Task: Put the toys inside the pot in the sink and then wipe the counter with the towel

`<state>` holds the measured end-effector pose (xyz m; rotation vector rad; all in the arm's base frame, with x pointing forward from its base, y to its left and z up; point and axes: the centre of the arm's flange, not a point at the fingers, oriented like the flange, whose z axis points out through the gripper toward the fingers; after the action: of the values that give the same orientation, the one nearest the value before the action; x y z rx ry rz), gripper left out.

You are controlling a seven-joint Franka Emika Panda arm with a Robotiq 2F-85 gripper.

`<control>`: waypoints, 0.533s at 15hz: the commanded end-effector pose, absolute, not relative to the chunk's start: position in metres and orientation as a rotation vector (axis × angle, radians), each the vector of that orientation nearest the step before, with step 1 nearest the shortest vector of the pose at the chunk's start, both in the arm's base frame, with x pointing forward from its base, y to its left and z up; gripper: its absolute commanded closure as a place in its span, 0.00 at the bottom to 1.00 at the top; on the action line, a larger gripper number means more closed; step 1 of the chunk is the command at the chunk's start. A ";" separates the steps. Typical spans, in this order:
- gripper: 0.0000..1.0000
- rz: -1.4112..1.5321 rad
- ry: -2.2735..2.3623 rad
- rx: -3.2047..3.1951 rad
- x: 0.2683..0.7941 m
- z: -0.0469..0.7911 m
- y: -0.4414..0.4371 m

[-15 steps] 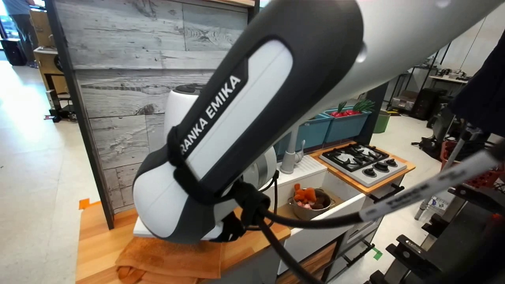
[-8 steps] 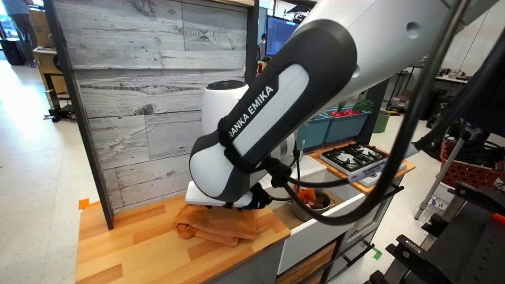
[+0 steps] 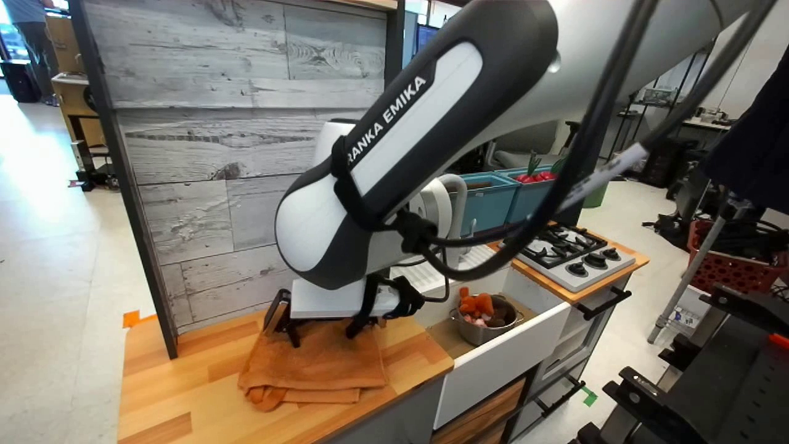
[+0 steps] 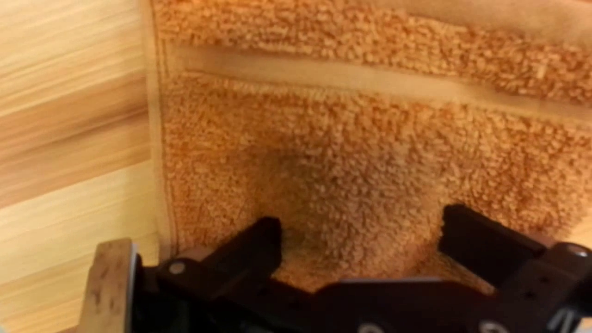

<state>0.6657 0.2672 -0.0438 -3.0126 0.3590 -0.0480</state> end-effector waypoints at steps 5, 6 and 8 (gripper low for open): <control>0.00 0.273 0.248 -3.002 0.661 -0.042 0.260; 0.00 0.297 0.254 -3.006 0.661 -0.041 0.260; 0.00 0.305 0.261 -3.007 0.661 -0.041 0.260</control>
<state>0.6607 0.2603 -0.0411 -3.0073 0.2606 0.3052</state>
